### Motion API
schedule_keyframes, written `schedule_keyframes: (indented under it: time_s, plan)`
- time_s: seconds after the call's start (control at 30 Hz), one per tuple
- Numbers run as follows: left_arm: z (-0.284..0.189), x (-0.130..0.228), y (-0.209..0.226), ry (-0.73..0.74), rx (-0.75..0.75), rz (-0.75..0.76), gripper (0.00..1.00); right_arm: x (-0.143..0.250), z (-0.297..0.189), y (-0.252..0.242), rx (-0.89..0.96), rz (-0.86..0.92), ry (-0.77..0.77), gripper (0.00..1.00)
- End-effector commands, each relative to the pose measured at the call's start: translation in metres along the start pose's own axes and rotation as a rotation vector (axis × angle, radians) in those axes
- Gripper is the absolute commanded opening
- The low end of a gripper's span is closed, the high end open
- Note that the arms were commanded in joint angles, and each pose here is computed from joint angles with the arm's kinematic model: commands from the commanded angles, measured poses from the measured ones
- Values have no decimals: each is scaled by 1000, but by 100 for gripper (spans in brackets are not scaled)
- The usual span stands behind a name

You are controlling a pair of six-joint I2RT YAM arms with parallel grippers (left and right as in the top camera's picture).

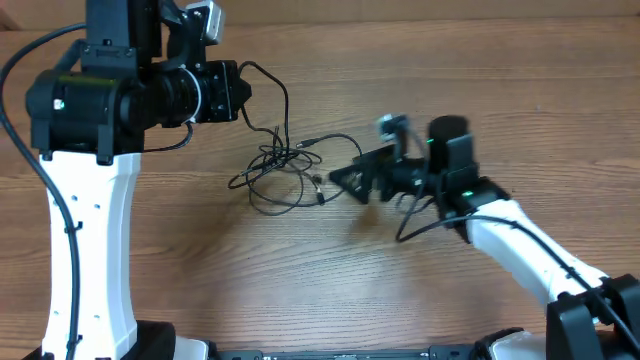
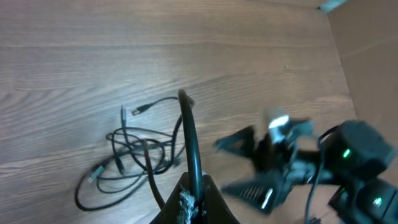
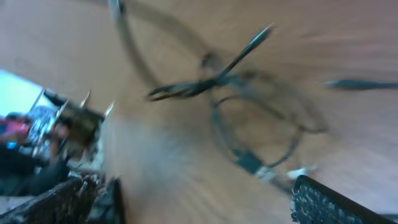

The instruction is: Untangle cables

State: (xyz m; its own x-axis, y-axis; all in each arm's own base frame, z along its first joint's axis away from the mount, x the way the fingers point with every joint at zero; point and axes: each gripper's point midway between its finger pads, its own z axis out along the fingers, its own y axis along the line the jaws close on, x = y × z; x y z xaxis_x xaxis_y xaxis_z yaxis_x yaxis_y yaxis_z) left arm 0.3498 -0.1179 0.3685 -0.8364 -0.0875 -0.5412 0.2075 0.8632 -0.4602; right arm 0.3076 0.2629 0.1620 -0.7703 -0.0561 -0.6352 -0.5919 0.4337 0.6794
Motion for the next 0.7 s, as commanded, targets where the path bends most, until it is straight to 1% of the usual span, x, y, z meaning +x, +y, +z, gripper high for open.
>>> schedule_keyframes:
  time_s: [0.0,0.1,0.2,0.3,0.4,0.5,0.63,0.67]
  plan:
    - [-1,-1,-7,-1,31,-40,4,6,17,6,76,35,7,99]
    - [-1,-1,-7,-1,30,-86,4,10,27,2,164,94,-15,96]
    - [-1,-1,-7,0,27,-203,4,11,36,19,116,138,-16,96]
    - [-1,-1,-7,0,28,-295,5,12,44,33,90,122,-23,91]
    - [-1,-2,-9,-1,32,-348,4,14,51,37,130,98,-43,88]
    - [0,-1,-10,1,33,-398,4,18,61,31,201,153,-76,83]
    - [0,-1,-11,5,34,-447,5,21,84,39,165,187,-110,81]
    - [1,0,-12,6,34,-452,5,20,91,38,165,201,-128,79]
